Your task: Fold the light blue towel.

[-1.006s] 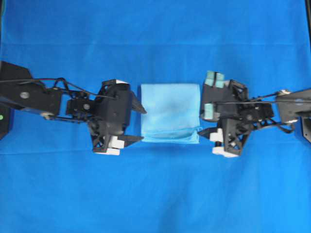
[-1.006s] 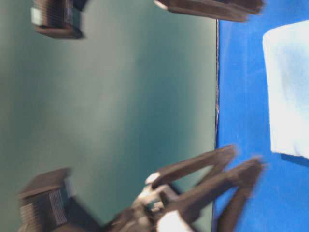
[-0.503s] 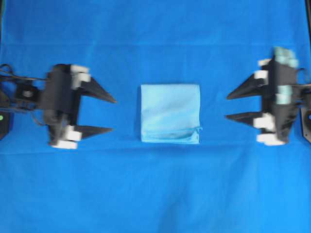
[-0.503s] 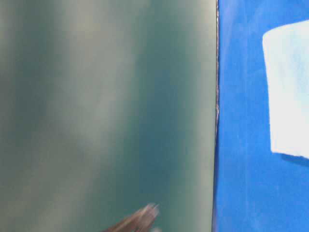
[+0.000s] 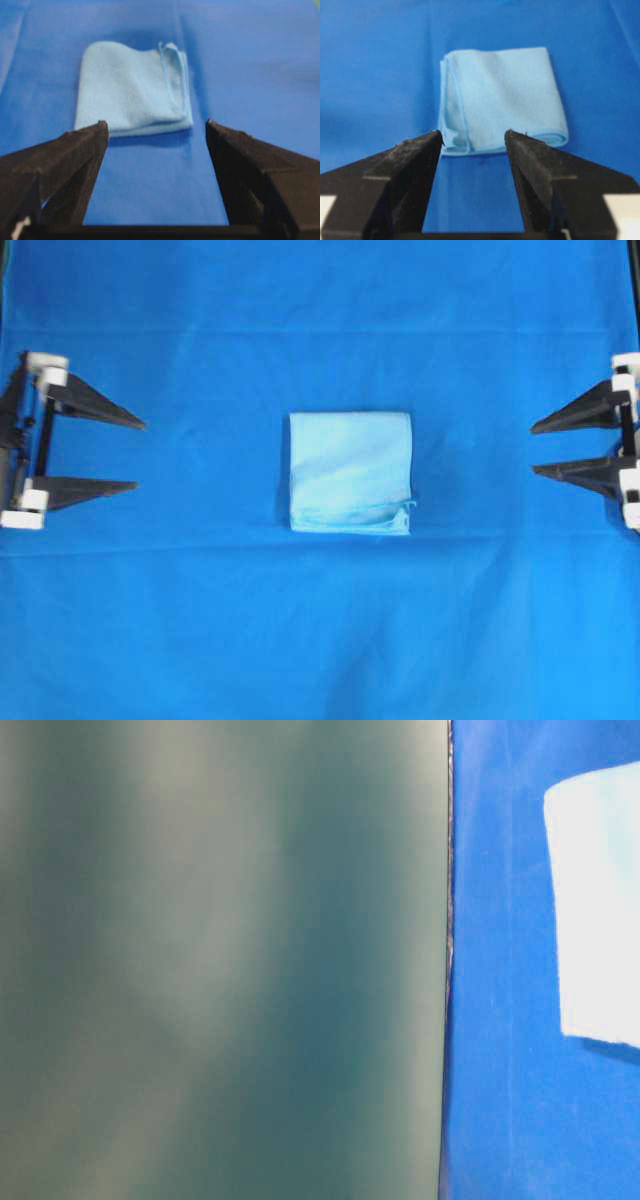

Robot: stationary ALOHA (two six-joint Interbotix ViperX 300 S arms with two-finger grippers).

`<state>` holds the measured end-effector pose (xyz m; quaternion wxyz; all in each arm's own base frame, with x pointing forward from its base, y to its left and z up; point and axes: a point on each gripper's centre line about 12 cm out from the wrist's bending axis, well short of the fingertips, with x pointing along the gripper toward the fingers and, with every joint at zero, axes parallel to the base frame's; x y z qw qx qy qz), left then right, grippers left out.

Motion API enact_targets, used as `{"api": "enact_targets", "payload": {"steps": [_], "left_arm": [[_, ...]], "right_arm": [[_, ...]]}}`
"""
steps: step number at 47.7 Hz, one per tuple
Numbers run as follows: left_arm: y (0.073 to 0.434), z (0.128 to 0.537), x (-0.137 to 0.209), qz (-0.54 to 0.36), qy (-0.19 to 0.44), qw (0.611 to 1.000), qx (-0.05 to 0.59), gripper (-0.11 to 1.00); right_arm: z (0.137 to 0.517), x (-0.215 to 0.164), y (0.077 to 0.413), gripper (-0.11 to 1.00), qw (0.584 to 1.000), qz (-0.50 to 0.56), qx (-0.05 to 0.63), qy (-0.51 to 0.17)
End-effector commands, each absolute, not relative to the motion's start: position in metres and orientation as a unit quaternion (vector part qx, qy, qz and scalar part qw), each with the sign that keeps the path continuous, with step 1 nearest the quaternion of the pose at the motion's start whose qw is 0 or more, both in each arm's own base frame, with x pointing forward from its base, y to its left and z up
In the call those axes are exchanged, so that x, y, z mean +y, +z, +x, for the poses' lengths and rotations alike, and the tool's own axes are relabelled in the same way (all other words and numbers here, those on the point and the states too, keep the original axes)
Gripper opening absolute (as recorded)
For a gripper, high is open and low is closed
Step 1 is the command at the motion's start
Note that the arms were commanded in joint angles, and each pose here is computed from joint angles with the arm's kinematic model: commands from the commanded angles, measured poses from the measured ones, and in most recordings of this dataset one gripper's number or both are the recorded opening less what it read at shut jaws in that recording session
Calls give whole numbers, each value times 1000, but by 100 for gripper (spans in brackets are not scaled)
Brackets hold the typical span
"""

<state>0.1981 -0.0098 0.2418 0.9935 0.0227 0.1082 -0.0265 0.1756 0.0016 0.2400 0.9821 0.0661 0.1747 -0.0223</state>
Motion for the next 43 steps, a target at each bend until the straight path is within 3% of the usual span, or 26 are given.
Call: {"api": "enact_targets", "payload": {"steps": [1,10,43], "left_arm": [[240,189,-8,19,-23,995,92,75],[229,170,-7,16,-22,997,66,75],[226,167,-7,16,-22,998,65,75]], "right_arm": [[172,-1,235,59,985,70,158,-24],[166,-4,214,58,985,81,148,-28],[168,-4,213,58,985,81,148,-27]]}}
